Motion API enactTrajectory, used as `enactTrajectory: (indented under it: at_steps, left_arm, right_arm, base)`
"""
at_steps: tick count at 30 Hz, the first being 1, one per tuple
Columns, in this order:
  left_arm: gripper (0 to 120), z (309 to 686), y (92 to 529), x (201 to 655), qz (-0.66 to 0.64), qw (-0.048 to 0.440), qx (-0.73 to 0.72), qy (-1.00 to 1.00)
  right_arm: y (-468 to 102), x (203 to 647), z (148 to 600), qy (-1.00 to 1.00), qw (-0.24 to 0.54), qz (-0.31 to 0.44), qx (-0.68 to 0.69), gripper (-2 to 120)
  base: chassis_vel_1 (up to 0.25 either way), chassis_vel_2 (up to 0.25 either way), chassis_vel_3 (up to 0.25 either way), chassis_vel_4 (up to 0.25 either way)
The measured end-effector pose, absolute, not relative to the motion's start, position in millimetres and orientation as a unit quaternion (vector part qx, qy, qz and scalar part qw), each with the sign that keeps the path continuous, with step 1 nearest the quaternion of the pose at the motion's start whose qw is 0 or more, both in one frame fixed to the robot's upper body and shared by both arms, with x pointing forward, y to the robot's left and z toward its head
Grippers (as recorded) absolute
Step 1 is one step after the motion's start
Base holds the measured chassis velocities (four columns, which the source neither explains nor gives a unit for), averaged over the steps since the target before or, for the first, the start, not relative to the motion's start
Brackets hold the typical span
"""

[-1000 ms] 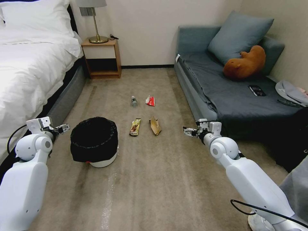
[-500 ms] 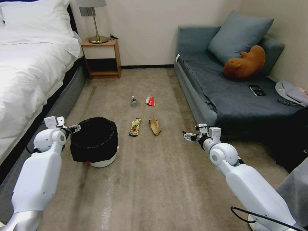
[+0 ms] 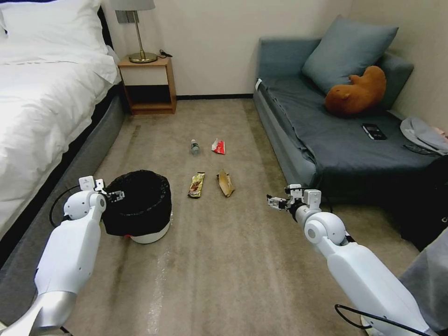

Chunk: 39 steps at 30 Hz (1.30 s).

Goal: Pick up the trash bin, then pick up the garbage on the floor and place it into the trash bin.

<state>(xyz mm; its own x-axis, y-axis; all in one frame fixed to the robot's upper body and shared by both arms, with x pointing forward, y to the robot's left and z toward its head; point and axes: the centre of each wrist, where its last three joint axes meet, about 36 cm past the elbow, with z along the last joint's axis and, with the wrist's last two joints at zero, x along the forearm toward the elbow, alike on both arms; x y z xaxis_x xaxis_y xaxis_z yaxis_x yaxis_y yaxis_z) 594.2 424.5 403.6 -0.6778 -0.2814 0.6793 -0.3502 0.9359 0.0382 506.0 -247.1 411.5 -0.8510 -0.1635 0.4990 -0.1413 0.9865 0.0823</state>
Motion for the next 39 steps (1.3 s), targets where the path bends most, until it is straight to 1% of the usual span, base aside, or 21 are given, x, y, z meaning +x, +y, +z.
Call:
enactTrajectory:
  at_steps: [2,4,5,7,8,9,10,13,14,15,16,18,19,20,21,22,23,24,25,34,39]
  left_arm:
    - [90,401.8,423.5,595.4,0.045,0.365,0.174,-0.914]
    - [81,397.8,422.3,596.1,0.039,0.367,0.170,-0.913]
    - [81,397.8,422.3,596.1,0.039,0.367,0.170,-0.913]
    - [70,396.5,422.6,595.5,0.036,0.367,0.167,-0.915]
    - [70,396.5,422.6,595.5,0.036,0.367,0.167,-0.915]
    - [66,396.1,423.3,595.1,0.035,0.366,0.167,-0.915]
    - [66,396.1,423.3,595.1,0.035,0.366,0.167,-0.915]
    - [49,395.6,429.5,592.3,0.034,0.359,0.171,-0.917]
    - [49,395.6,429.5,592.3,0.034,0.359,0.171,-0.917]
    - [44,395.5,431.4,591.4,0.032,0.357,0.172,-0.918]
    - [44,395.5,431.4,591.4,0.032,0.357,0.172,-0.918]
    - [30,396.4,437.0,587.5,0.021,0.344,0.176,-0.922]
    - [30,396.4,437.0,587.5,0.021,0.344,0.176,-0.922]
    - [25,397.8,438.6,585.3,0.014,0.337,0.178,-0.925]
    - [25,397.8,438.6,585.3,0.014,0.337,0.178,-0.925]
    - [18,399.3,440.2,581.7,0.005,0.329,0.179,-0.927]
    - [15,400.3,441.1,579.1,0.001,0.324,0.180,-0.929]
    - [15,400.3,441.1,579.1,0.001,0.324,0.180,-0.929]
    - [10,401.9,441.8,575.9,-0.002,0.318,0.180,-0.931]
    - [8,414.4,443.1,558.8,-0.019,0.285,0.182,-0.941]
    - [7,431.7,442.0,552.2,-0.044,0.260,0.183,-0.947]
  right_arm:
    - [-245.6,506.4,411.3,-0.962,0.261,-0.021,0.080,100]
    - [-242.2,507.5,410.2,-0.961,0.262,-0.022,0.083,100]
    - [-242.2,507.5,410.2,-0.961,0.262,-0.022,0.083,100]
    - [-240.0,507.4,408.6,-0.961,0.263,-0.021,0.084,100]
    - [-240.0,507.4,408.6,-0.961,0.263,-0.021,0.084,100]
    - [-239.2,507.3,408.1,-0.961,0.263,-0.021,0.085,100]
    - [-239.2,507.3,408.1,-0.961,0.263,-0.021,0.085,100]
    - [-236.6,507.7,407.0,-0.960,0.264,-0.024,0.087,100]
    - [-236.6,507.7,407.0,-0.960,0.264,-0.024,0.087,100]
    - [-235.3,507.7,407.0,-0.960,0.265,-0.028,0.087,100]
    - [-235.3,507.7,407.0,-0.960,0.265,-0.028,0.087,100]
    - [-230.7,507.5,406.0,-0.959,0.267,-0.032,0.087,100]
    - [-230.7,507.5,406.0,-0.959,0.267,-0.032,0.087,100]
    - [-229.0,506.7,404.7,-0.959,0.268,-0.033,0.088,100]
    - [-229.0,506.7,404.7,-0.959,0.268,-0.033,0.088,100]
    - [-227.5,505.6,402.9,-0.958,0.270,-0.033,0.089,100]
    - [-226.3,504.8,401.7,-0.958,0.271,-0.033,0.089,100]
    - [-226.3,504.8,401.7,-0.958,0.271,-0.033,0.089,100]
    - [-224.2,503.9,400.0,-0.957,0.272,-0.033,0.090,100]
    - [-220.0,499.5,392.5,-0.956,0.276,-0.036,0.091,100]
    - [-220.9,499.4,392.7,-0.957,0.272,-0.037,0.090,100]
  base:
    - [0.000,0.000,0.000,0.000]
    - [0.000,0.000,0.000,0.000]
    - [0.000,0.000,0.000,0.000]
    - [0.000,0.000,0.000,0.000]
    - [0.000,0.000,0.000,0.000]
    - [0.000,0.000,0.000,0.000]
    - [0.000,0.000,0.000,0.000]
    - [0.000,0.000,0.000,0.000]
    - [0.000,0.000,0.000,0.000]
    - [0.000,0.000,0.000,0.000]
    - [0.000,0.000,0.000,0.000]
    - [0.000,0.000,0.000,0.000]
    - [0.000,0.000,0.000,0.000]
    - [0.000,0.000,0.000,0.000]
    - [0.000,0.000,0.000,0.000]
    - [0.000,0.000,0.000,0.000]
    - [0.000,0.000,0.000,0.000]
    - [0.000,0.000,0.000,0.000]
    - [0.000,0.000,0.000,0.000]
    - [0.000,0.000,0.000,0.000]
    - [0.000,0.000,0.000,0.000]
